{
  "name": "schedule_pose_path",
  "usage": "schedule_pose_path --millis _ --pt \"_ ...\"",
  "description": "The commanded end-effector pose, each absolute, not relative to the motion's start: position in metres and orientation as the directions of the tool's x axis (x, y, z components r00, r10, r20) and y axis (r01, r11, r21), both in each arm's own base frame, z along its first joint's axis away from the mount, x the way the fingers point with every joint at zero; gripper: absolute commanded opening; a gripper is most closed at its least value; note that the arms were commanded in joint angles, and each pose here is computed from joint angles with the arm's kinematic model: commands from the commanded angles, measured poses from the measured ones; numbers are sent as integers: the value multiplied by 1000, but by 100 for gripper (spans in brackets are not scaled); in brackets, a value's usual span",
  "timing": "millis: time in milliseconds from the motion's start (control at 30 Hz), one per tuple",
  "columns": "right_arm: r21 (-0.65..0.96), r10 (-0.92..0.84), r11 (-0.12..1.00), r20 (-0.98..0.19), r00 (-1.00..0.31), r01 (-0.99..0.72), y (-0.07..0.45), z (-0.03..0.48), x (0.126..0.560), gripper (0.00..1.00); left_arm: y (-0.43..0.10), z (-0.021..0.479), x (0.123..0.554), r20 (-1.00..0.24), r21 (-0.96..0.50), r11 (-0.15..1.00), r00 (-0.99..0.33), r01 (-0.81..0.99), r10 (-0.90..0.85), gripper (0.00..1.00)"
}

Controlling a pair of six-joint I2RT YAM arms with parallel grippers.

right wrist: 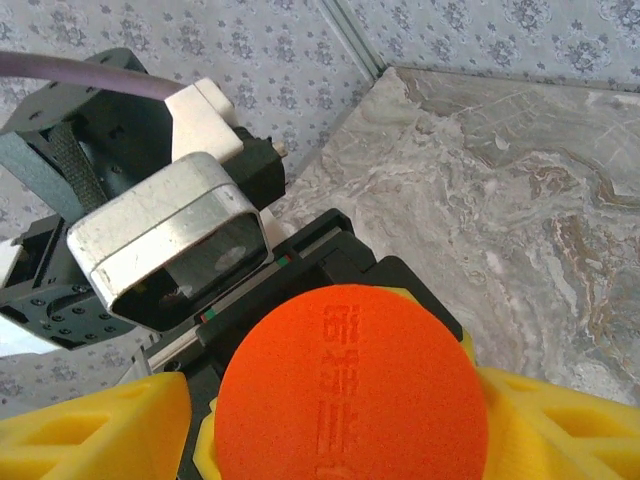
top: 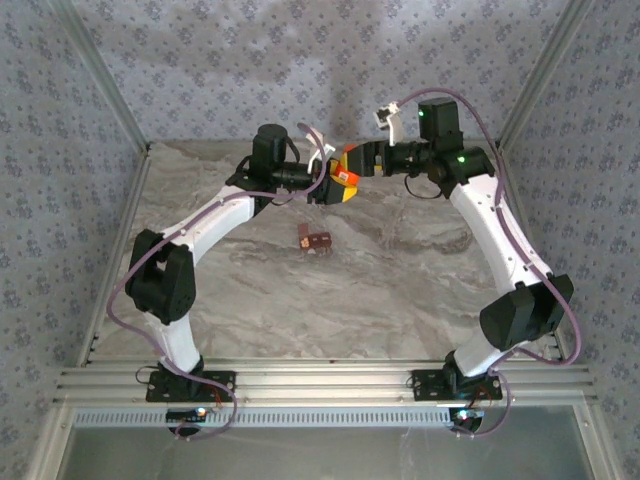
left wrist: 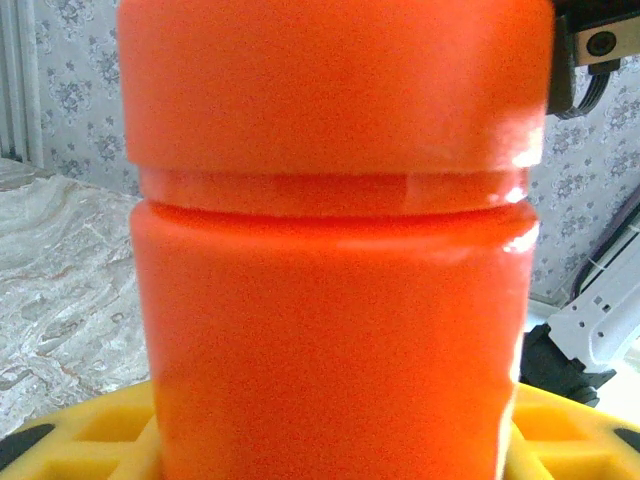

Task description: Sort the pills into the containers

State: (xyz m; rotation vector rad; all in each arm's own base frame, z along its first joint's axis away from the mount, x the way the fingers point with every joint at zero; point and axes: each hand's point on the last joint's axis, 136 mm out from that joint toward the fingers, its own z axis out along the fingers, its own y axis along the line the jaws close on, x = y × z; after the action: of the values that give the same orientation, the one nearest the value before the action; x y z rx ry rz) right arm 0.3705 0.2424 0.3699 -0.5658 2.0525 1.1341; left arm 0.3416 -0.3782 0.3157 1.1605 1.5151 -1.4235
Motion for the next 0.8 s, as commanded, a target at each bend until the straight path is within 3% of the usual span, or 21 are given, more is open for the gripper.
schedule_pose_path --millis 0,200,400,533,767 --pt "548 4 505 -775 -632 -667 239 387 369 73 -378 334 334 -959 -273 -56 -267 961 97 0" --pt "562 9 506 -763 -647 -655 238 383 371 73 -378 334 334 -960 -269 -54 -263 962 98 0" --pt "569 1 498 -755 -656 -655 242 378 370 53 -378 335 334 -961 -266 -53 -261 962 98 0" --pt "567 -5 504 -752 -659 -651 244 376 369 46 -378 336 335 -961 -263 -50 -258 963 96 0" --pt "574 87 658 -701 -708 -487 238 354 384 33 -380 335 344 -967 -237 33 -239 971 84 0"
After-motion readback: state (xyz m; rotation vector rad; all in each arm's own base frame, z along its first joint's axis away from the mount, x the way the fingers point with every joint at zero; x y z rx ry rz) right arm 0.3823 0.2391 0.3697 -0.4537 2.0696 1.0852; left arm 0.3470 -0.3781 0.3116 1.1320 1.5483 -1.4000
